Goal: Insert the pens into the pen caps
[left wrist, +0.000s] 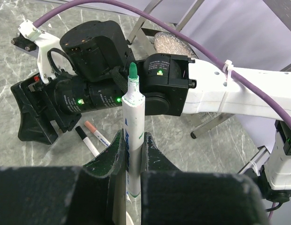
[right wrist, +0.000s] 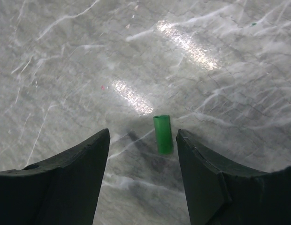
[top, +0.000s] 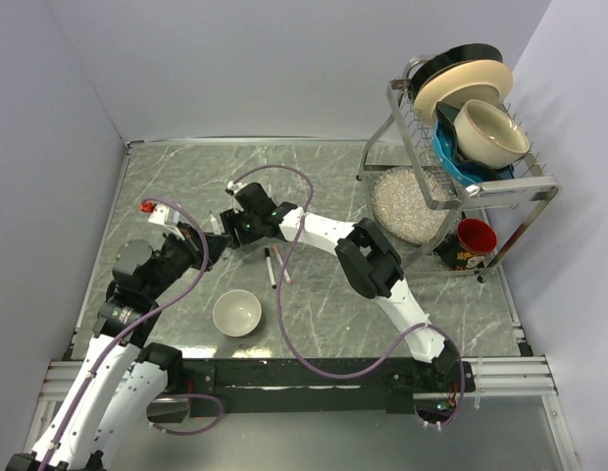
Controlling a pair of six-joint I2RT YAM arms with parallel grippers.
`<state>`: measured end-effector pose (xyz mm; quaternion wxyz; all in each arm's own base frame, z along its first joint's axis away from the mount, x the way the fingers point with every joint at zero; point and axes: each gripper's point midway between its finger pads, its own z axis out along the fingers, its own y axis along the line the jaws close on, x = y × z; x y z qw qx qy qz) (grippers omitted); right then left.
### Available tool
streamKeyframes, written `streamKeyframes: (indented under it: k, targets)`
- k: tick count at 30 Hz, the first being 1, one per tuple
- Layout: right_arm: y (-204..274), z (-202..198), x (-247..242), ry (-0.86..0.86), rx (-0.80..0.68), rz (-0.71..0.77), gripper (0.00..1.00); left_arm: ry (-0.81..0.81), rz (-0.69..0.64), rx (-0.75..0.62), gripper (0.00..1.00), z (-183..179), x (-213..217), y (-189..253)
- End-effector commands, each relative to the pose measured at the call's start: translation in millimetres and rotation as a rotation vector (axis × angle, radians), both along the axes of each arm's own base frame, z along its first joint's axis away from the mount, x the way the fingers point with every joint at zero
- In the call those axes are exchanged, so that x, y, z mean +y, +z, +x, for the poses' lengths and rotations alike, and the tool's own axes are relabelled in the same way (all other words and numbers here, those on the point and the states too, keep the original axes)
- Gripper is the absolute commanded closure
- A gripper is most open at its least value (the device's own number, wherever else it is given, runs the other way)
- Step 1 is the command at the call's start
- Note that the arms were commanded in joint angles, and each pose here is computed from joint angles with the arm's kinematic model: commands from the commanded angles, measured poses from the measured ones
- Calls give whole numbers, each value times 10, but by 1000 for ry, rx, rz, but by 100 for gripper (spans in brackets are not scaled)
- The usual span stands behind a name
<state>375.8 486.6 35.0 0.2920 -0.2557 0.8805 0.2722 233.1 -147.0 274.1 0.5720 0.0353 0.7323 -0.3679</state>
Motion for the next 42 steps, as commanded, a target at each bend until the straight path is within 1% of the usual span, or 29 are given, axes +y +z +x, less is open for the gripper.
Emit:
streamKeyframes:
  k: [1,3,4,6,12,15,18,20,21,23,25,26,27,32,35,40,41,42]
  targets:
    - [87,146,-87,-78,-35,-43,35,12,-13,-31,99,-14,20,109]
    - [48,169,-121,-87,-49,-74,41,10,-12,-32,99,-17,19,113]
    - [32,171,-136,-90,-55,-85,49,13,-11,-29,99,-12,22,105]
    - [46,168,-156,-87,-69,-98,56,14,-11,-34,99,-17,27,116]
    - [-14,65,-132,-47,-83,-130,61,20,-9,-35,99,-14,37,119]
    - [3,32,-73,-43,-98,-140,67,24,-10,-37,99,-16,43,123]
    - [21,13,-20,-32,-94,-125,68,33,-13,-49,99,-25,62,149]
    - [20,13,-15,-41,-103,-135,71,34,-12,-51,99,-32,66,152]
    - [10,12,-18,-44,-101,-142,77,37,-8,-54,99,-31,72,151]
    - [-19,27,-49,-58,-104,-158,83,41,-4,-56,99,-30,81,154]
    - [-41,16,-82,-65,-102,-173,91,49,-3,-65,99,-33,96,172]
    - [-58,19,-99,-71,-103,-180,97,49,-4,-67,99,-39,98,175]
    - [-46,19,-116,-76,-104,-184,100,54,-3,-65,99,-34,104,168]
    - [133,47,-89,-105,-108,-147,100,67,-5,-74,99,-41,130,190]
    - [377,24,-46,-107,-110,-86,100,74,-5,-74,99,-47,142,190]
    - [453,54,-81,-130,-109,-59,100,84,-5,-82,99,-55,163,207]
    - [424,76,-99,-135,-100,-62,97,87,-7,-83,99,-53,167,208]
    - [463,101,-77,-133,-102,-51,89,86,-7,-85,99,-57,166,211]
